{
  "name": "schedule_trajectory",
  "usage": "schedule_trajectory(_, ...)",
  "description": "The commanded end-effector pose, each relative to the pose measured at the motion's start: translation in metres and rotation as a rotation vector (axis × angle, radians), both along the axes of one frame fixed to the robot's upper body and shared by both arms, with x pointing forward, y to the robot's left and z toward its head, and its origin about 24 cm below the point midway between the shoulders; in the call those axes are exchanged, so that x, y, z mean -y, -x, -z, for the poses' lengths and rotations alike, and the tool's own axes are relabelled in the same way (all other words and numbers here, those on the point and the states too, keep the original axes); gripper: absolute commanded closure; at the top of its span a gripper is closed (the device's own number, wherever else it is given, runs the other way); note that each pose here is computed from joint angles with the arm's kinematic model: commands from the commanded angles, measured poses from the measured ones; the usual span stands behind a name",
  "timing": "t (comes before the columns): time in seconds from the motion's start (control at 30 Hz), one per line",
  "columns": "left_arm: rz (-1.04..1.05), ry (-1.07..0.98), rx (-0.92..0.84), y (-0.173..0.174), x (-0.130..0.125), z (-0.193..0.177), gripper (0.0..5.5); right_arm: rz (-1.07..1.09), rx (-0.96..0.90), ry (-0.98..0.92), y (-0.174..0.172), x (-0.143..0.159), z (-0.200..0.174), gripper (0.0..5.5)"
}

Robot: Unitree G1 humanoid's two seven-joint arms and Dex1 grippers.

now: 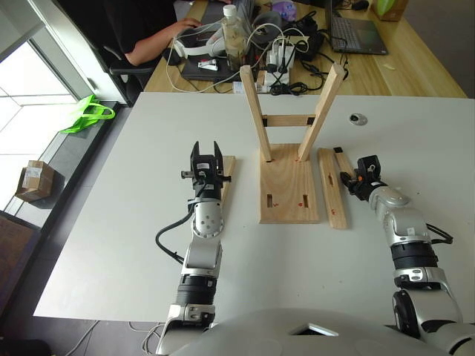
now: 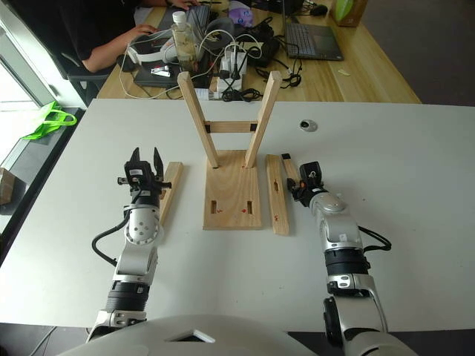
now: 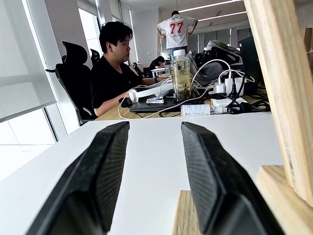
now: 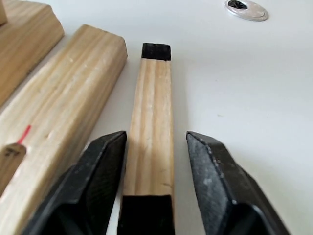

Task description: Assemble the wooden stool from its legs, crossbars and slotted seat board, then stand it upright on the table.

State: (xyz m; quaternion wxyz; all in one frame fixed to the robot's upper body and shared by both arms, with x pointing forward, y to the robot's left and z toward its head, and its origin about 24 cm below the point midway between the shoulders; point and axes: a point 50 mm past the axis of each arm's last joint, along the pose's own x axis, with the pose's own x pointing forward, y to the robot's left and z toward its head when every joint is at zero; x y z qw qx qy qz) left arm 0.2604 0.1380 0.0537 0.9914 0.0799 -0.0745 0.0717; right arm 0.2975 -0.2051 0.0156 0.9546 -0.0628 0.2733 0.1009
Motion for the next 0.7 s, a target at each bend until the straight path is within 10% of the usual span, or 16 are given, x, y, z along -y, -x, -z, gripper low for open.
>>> schedule_trajectory(0.03, -0.011, 0.006, 0.021, -0.004, 0.0, -0.009, 3.5, -0.032, -0.082, 0.03, 0.0, 0.0, 0.002, 3.79)
schedule_trajectory(0.37, 0.019, 0.18, 0.028, -0.018, -0.009, -0.048, 3.5, 0.006, -0.067, 0.051, 0.004, 0.01, 0.001, 4.23)
schedule_trajectory(0.7, 0.801, 0.926, -0.042, 0.004, -0.006, -0.137, 3.5, 0.177, 0.822, -0.233, -0.001, 0.046, -0.096, 4.23)
